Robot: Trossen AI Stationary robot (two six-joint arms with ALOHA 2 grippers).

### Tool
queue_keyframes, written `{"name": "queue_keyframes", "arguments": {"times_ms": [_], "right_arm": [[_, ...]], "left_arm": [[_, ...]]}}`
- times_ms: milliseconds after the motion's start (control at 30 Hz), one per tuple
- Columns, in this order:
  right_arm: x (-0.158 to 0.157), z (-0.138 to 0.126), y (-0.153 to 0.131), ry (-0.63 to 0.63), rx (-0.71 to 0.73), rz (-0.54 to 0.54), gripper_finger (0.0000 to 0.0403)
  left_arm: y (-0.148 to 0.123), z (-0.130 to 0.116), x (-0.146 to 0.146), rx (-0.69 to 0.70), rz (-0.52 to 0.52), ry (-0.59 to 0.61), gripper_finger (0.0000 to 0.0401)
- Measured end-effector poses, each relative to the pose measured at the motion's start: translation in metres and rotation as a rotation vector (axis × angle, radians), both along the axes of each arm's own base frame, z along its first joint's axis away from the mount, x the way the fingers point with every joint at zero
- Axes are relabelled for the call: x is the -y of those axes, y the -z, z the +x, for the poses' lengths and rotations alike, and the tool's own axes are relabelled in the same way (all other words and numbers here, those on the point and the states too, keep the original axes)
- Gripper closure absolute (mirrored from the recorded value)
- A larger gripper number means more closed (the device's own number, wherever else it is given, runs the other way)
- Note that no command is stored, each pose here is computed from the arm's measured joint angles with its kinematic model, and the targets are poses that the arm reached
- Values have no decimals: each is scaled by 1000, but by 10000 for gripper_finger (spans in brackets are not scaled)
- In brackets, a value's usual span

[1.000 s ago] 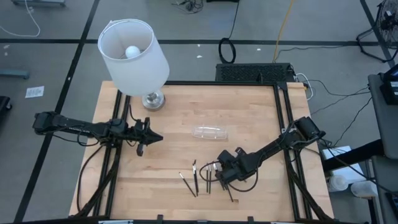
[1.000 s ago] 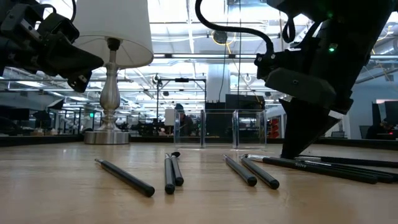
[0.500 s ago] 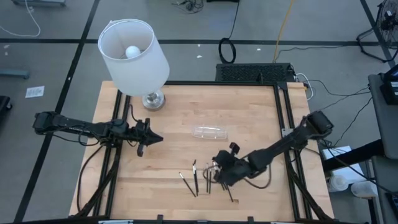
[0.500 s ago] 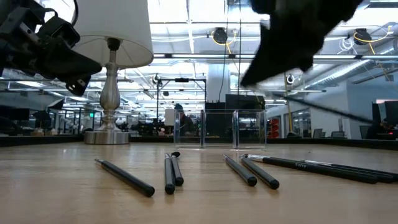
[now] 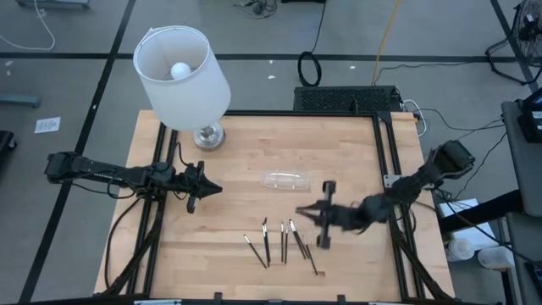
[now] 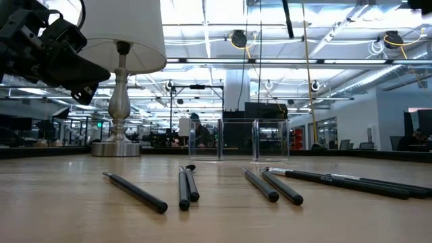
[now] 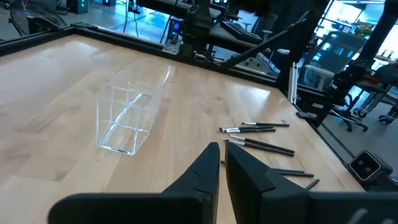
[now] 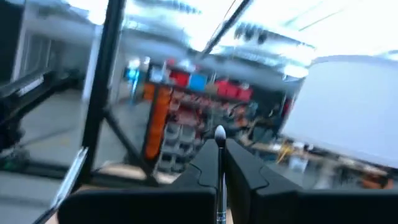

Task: Put items in baskets/containers
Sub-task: Put the eyeshadow brush into the transparent organizer

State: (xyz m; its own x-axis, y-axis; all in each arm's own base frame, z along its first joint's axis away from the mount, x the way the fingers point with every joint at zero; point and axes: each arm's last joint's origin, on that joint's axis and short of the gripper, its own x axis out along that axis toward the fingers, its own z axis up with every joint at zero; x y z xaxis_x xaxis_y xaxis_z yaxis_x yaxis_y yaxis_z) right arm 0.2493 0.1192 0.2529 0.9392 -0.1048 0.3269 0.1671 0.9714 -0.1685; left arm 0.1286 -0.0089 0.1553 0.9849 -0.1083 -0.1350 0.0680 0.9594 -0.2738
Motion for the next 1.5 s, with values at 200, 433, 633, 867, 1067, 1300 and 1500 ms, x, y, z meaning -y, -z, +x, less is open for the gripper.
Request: {"name": "queue_keyframes", "arguments": {"times_ms": [200, 433, 633, 867, 1067, 1300, 1500], "right_arm": [[59, -5, 13, 170, 20, 97, 403], [100, 9, 32, 297, -98, 215, 403], [110, 17, 47, 354, -127, 239, 403], [116, 23, 63, 427, -160, 257, 403], [115, 27, 73, 430, -168, 255, 403], [117, 33, 95, 505, -180, 264, 403], [116, 36, 108, 508, -181, 262, 403]], "left_arm": [[0, 0, 0, 2, 8, 0, 370], [-1, 0, 0, 11, 16, 0, 370], [-1, 0, 0, 11, 16, -1, 370], [-1, 0, 0, 10, 15, -1, 370], [-1, 0, 0, 10, 16, -7, 370], [-1, 0, 0, 15, 16, -9, 370], [-1, 0, 0, 15, 15, -8, 370]]}}
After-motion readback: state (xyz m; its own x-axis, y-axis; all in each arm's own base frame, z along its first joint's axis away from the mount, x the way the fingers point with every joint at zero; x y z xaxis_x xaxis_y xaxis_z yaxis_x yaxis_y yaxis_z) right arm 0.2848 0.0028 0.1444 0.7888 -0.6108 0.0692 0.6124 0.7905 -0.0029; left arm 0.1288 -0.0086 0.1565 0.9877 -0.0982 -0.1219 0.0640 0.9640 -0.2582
